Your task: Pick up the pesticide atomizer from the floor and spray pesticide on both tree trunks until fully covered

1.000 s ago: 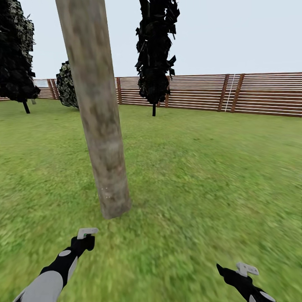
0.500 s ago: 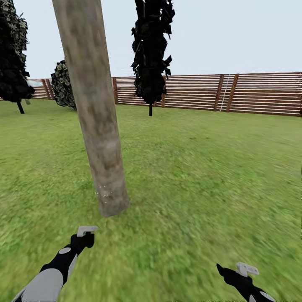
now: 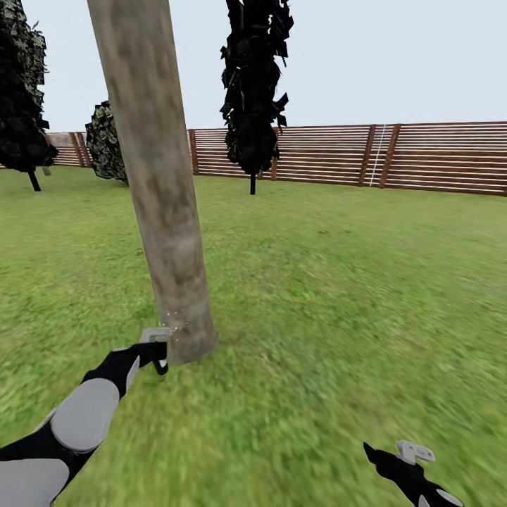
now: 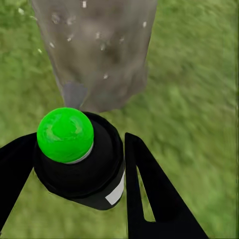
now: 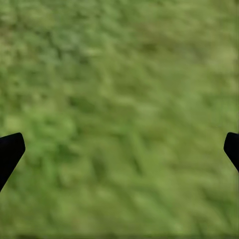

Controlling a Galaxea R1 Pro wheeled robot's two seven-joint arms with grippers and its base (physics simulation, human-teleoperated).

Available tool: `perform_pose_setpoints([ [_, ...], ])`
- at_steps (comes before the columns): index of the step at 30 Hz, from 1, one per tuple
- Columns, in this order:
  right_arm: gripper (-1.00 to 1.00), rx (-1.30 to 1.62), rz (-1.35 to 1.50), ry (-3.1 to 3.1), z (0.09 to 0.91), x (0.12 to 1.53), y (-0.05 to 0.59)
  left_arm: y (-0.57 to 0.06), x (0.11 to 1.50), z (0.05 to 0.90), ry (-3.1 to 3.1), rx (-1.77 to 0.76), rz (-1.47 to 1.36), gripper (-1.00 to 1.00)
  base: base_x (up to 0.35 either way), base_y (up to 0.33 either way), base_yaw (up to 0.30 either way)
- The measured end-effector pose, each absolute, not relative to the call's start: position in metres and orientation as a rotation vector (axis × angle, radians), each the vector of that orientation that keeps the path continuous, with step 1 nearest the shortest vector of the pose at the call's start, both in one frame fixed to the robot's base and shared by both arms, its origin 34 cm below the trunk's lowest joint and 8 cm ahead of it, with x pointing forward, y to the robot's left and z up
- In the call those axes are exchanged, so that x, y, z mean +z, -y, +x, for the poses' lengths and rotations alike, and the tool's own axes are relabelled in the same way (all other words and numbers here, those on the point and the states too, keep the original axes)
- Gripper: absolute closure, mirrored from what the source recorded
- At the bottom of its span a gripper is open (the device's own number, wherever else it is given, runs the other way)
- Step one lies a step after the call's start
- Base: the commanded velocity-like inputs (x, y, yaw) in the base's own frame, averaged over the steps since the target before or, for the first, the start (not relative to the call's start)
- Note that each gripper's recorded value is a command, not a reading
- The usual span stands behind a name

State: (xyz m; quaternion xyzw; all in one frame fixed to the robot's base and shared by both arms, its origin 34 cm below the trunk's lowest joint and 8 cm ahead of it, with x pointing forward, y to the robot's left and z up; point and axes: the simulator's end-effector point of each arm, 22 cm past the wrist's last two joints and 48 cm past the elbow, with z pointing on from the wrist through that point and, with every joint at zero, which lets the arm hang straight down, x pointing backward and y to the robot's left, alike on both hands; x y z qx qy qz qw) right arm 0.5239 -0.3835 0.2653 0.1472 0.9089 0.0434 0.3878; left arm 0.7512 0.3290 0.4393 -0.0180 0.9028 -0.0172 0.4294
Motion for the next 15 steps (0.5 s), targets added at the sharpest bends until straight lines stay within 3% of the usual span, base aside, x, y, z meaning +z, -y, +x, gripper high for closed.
perform_pose_setpoints([
  [10,-1.0,0.111,0.374,-2.313,0.524,0.265,0.383,-0.349,0.516,0.792,-2.216,-0.04,-0.079,1.0,-0.01,0.0,0.0],
  [15,-1.0,0.111,0.375,-2.313,0.524,0.265,0.383,-0.352,0.535,0.798,-2.219,0.009,0.011,1.0,-0.224,0.0,0.0],
])
